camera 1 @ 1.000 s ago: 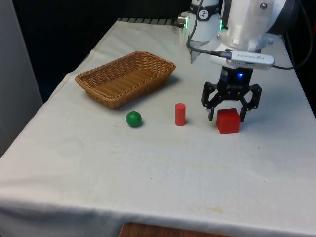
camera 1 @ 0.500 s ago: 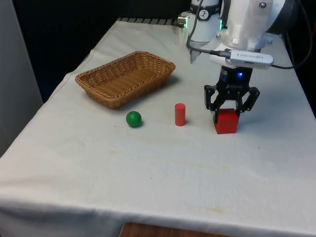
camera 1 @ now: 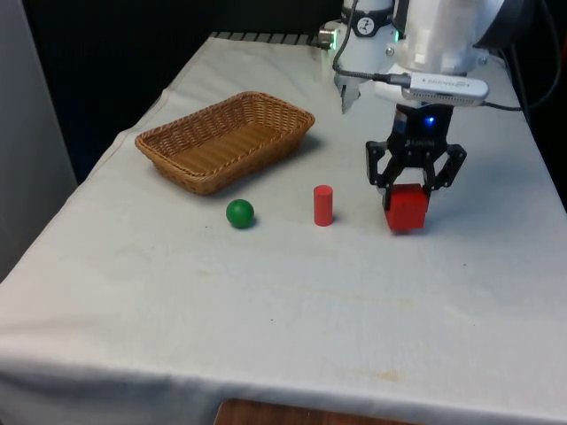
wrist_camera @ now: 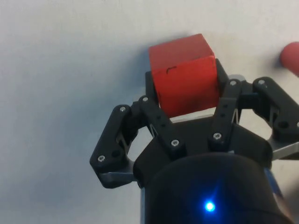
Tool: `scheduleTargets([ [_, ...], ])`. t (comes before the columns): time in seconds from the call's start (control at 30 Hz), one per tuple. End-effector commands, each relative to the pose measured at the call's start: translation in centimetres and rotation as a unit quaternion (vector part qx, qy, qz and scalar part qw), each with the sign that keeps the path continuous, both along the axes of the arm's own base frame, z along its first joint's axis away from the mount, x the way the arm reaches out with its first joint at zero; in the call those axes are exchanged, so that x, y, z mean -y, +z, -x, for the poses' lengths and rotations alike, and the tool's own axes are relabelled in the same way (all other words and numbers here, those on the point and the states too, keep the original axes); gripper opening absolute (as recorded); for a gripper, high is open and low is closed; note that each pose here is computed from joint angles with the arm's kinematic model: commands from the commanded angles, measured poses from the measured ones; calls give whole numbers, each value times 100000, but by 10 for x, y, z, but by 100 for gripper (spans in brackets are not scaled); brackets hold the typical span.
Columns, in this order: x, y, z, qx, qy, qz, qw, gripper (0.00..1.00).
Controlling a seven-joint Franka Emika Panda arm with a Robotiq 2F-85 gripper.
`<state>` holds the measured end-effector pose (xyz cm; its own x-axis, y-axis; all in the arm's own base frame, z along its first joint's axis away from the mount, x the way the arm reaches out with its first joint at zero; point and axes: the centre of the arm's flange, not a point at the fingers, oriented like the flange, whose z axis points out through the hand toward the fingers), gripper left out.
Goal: Pick up the object to the left of the cylinder and place it into the basket.
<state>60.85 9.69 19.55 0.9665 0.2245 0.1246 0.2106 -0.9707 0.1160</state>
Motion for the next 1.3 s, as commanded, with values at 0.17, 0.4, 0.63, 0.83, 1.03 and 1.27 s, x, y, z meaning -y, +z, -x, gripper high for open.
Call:
scheduleTargets([
  [0.17, 2, 12, 4, 216, -256, -297, 99999, 3],
  [0.4, 3, 25, 4, 455, -464, -859, 99994, 3],
  [0.63, 7, 41, 3, 622, -900, -1397, 99984, 3],
  [0.83, 18, 56, 4, 716, -1161, -1772, 99975, 3],
  [1.03, 29, 70, 6, 934, -1317, -2070, 99966, 3],
  [1.27, 38, 87, 8, 990, -1507, -2549, 99951, 3],
])
